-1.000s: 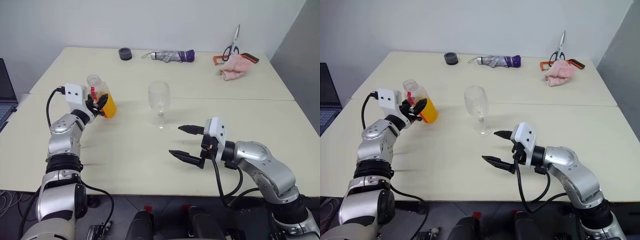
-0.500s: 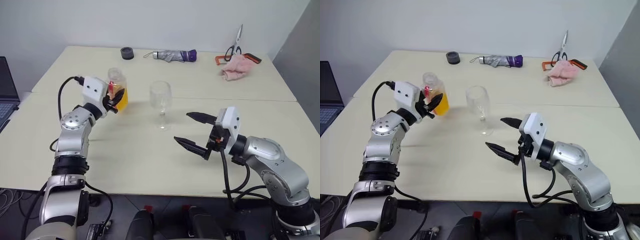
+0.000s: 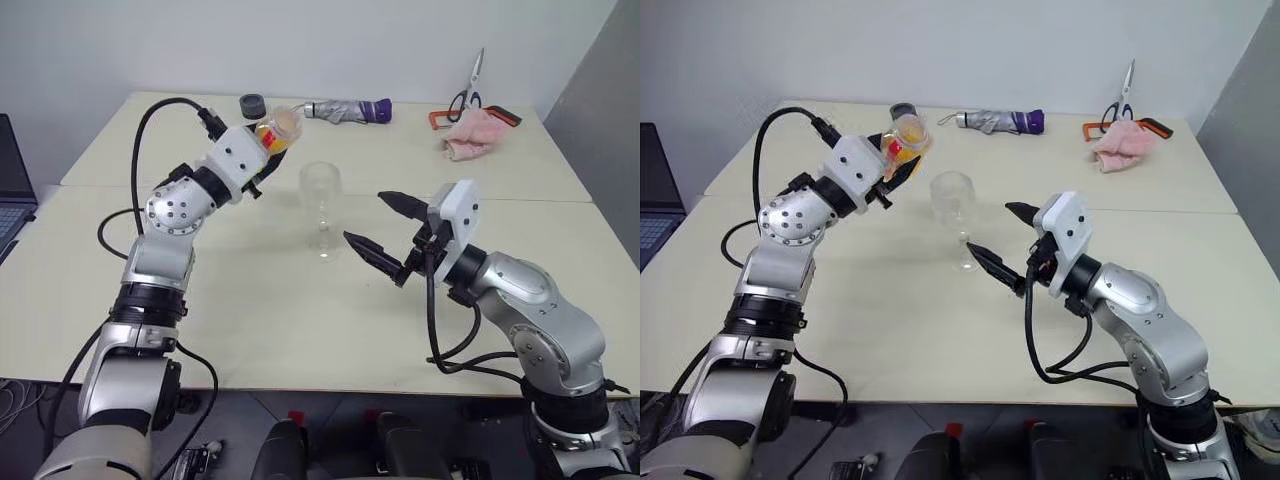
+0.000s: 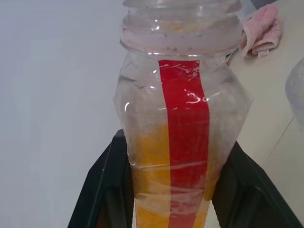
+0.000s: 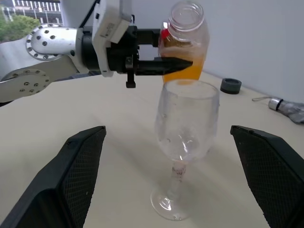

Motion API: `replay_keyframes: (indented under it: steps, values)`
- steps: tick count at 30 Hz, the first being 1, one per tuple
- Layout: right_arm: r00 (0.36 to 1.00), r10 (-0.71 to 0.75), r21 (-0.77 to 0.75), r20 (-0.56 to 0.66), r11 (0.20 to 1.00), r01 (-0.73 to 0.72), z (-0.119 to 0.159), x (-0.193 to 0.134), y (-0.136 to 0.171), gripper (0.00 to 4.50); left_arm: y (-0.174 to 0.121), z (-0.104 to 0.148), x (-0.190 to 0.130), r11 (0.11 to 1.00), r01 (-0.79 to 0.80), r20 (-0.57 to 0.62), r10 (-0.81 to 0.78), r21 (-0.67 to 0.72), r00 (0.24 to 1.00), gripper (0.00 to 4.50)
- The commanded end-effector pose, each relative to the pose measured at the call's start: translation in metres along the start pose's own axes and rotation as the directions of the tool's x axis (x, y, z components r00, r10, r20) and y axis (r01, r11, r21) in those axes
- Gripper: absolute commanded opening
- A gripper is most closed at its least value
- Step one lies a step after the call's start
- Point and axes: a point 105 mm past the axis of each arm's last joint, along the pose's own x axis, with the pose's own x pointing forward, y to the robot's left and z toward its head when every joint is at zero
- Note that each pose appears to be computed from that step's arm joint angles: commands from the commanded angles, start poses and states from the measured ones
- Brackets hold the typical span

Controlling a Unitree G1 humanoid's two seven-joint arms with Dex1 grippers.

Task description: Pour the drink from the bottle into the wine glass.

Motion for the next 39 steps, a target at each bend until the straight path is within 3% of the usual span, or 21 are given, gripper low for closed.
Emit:
replay_keyframes:
  steps: [1, 13, 39]
  values:
    - [0.999, -0.021, -0.023, 0.027, 1.0, 0.021, 0.0082, 0.0016, -0.0003, 4.5, 0.0118, 0.0149, 0.0039, 0.994, -0.025, 0.062, 0.018, 0.111, 0.998, 1.69]
    - [0.997, 0.034, -0.076, 0.07, 0.997, -0.029, 0.0086, 0.0019, 0.0058, 4.5, 0.0166, 0.0154, 0.0105, 0.938, -0.026, 0.097, -0.008, 0.346, 0.995, 1.69]
    - [0.996, 0.036, -0.086, 0.082, 0.996, -0.029, 0.0047, -0.0033, 0.0002, 4.5, 0.0174, 0.021, 0.0111, 0.829, -0.002, 0.139, -0.091, 0.559, 0.986, 1.69]
